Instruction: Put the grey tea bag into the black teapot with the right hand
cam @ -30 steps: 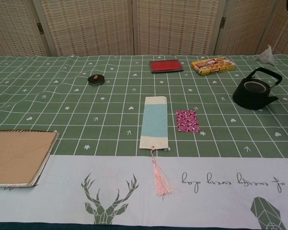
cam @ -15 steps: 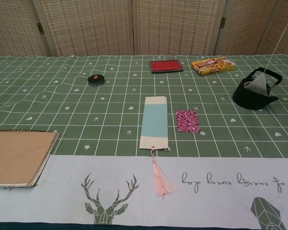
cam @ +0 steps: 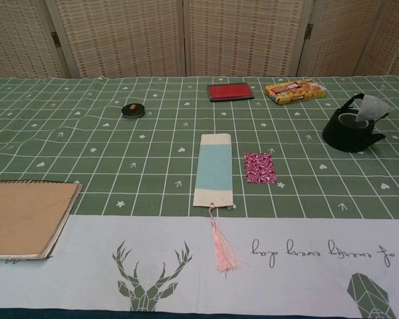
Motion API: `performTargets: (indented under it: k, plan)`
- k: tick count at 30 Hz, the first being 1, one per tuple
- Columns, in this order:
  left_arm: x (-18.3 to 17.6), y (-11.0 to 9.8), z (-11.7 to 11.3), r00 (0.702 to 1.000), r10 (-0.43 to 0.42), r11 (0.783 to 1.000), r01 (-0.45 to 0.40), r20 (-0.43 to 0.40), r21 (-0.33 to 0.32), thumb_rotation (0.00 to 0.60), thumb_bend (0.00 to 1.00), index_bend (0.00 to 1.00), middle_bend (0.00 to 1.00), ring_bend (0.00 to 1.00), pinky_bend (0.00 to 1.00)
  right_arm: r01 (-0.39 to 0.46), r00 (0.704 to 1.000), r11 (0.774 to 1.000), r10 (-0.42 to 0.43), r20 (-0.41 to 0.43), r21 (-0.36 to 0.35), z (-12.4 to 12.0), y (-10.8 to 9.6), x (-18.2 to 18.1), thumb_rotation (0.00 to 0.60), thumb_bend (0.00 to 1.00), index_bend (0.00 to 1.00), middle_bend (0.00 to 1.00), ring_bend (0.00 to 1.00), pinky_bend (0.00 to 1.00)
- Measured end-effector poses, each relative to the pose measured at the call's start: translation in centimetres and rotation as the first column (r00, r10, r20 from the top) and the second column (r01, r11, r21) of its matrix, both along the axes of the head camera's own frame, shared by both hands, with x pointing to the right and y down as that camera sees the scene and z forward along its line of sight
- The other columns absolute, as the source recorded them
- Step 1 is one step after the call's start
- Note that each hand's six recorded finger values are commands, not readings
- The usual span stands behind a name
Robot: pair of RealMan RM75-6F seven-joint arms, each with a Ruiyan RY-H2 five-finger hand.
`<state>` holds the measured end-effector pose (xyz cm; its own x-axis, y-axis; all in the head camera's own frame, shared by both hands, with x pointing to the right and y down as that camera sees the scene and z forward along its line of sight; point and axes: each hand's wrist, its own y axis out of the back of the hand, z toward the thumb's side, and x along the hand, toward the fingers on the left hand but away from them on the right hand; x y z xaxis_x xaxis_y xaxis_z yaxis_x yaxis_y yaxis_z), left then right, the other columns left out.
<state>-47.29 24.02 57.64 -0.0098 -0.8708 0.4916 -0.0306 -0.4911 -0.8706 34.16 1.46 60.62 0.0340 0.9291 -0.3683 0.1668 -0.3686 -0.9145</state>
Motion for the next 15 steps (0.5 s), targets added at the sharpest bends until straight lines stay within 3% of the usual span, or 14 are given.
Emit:
performTargets:
  k: [15]
  plan:
    - [-0.02,0.06,0.10,1.000,0.001,1.000,-0.001,0.003,-0.005,0.600,0.34,0.00,0.04,0.07,0.01,-0.019,0.999,1.000,0.018,-0.033,-0.020,1.09,-0.35,0.98,0.600,0.46,0.66,0.00,0.00,0.00]
